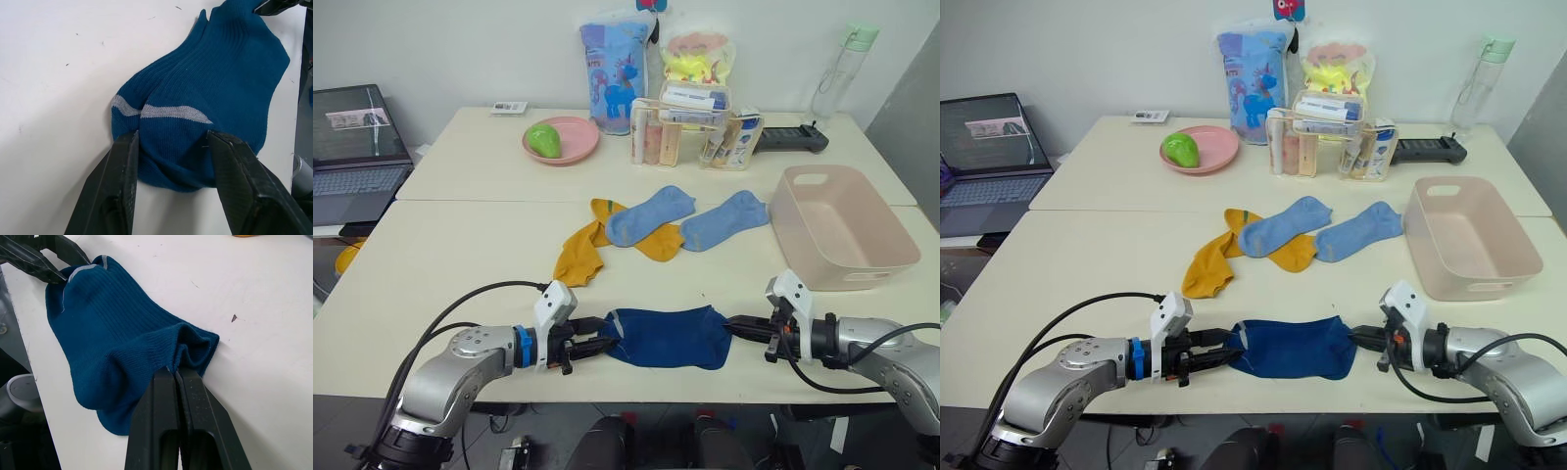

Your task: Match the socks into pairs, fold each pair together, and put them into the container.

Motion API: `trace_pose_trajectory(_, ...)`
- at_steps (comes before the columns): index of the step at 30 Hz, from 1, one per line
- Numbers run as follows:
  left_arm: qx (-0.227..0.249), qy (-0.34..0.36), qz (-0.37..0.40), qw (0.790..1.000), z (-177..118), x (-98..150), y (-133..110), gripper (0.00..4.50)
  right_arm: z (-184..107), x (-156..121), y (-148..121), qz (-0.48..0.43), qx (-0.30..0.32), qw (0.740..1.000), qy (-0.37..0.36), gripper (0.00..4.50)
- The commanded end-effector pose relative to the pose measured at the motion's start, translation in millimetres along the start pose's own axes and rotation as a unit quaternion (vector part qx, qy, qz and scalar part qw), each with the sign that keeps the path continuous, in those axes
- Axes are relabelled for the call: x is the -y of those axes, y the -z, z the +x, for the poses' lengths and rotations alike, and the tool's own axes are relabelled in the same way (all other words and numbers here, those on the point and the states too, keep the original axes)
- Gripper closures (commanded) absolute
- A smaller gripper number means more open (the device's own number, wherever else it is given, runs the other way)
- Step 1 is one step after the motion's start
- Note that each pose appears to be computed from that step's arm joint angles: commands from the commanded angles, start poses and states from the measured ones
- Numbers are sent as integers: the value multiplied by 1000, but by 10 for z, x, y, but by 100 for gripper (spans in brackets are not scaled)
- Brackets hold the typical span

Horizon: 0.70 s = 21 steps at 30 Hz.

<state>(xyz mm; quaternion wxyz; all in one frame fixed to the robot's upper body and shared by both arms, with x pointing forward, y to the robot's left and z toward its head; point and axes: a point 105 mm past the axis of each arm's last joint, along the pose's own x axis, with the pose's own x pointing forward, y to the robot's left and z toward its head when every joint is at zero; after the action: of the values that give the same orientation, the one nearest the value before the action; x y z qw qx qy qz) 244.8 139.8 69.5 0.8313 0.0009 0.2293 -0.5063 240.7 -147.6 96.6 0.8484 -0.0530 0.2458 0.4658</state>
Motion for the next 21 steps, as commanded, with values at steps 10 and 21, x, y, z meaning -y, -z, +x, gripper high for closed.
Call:
trace_pose_trajectory(10,13,6,10,1000,1,21,-72,447,-33,-26,-91,-20,12,1000,-1,450)
trace_pose_trajectory(21,43,-25,2,999,-109,-111,-202,447,-33,9,-118,-18,19,1000,9,450)
